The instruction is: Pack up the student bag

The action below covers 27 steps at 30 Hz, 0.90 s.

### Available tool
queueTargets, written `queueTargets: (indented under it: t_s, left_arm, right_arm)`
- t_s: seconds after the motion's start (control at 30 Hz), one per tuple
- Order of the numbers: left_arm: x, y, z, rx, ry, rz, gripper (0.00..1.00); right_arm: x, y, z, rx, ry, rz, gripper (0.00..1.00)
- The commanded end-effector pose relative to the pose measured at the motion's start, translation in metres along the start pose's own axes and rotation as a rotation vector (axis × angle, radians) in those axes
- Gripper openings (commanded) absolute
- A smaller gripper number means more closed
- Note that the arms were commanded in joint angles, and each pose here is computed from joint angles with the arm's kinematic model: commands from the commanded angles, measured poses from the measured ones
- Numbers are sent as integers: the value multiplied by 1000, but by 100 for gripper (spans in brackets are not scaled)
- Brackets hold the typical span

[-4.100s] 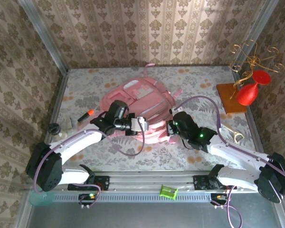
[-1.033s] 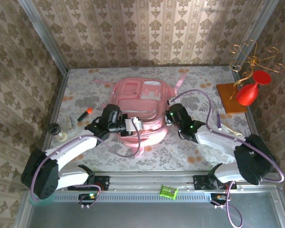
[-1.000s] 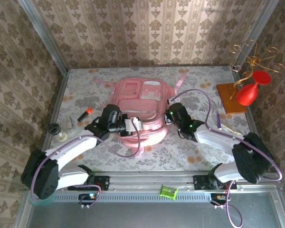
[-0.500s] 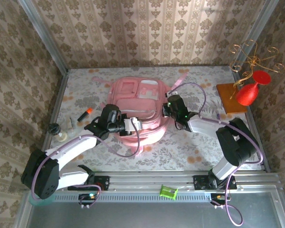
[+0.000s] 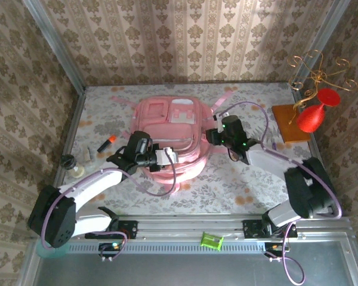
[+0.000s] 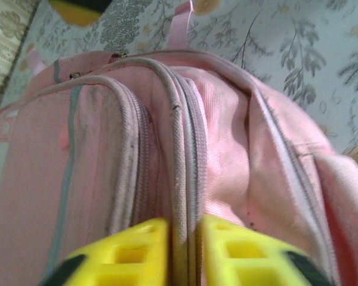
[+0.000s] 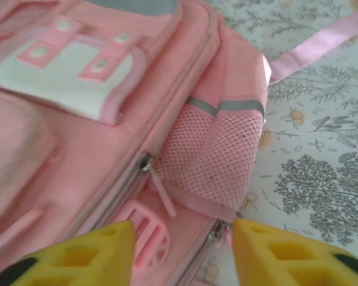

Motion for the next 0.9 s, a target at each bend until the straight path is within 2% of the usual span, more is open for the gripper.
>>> queueTargets:
  t_s: [0.0,0.03,0.1,0.13,0.17,0.27,0.33,0.4,0.43,0.5,0.7,0.87]
  left_arm:
    - [-15,-12,13,-63,-92,-70,42]
    - [-20,-13,19,-75,-129,-74,50]
    - [-29,-8,31,-131,-201,-48,74]
    - [-34,-2,37,-180,-237,-19,81]
    - [-37,7,40,-240,-259,21,84]
    - [-55,71,32,-579,-301,317,89]
    - [-75,120,-8,-920,-261,558,88]
    - [-84,140,-48,-1200,-190,665,85]
    - [-81,144,-60,-1283,-165,656,84]
    - [-72,147,-69,-1357,-139,635,83]
    - [-27,152,-72,-1447,-35,445,79]
    - [-1,155,-74,-1464,-5,347,71]
  right_arm:
    - [-20,26,3,-70,-25,157,51]
    - [-23,29,9,-74,-53,178,54]
    - [-22,36,18,-83,-95,220,56]
    - [-19,40,25,-78,-112,244,58]
    - [-12,43,27,-57,-106,265,61]
    - [9,42,42,48,-88,267,64]
    - [25,48,42,117,-53,302,65]
    - [37,52,36,189,-18,321,66]
    - [41,56,33,215,-6,337,66]
    - [43,61,28,256,11,357,65]
    - [37,89,9,305,88,415,64]
    - [18,118,7,319,69,486,64]
Point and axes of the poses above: each hand's point on the last joint's axis, 136 mm out from that joint toward the fingers, its own x axis out along the fingers, its own y axis along the line the jaws close on, z = x × y, the point moved 1 cm from there along -x, back along the fingers, and after that the axes turned 14 degrees about -x, right-handed, at the moved point
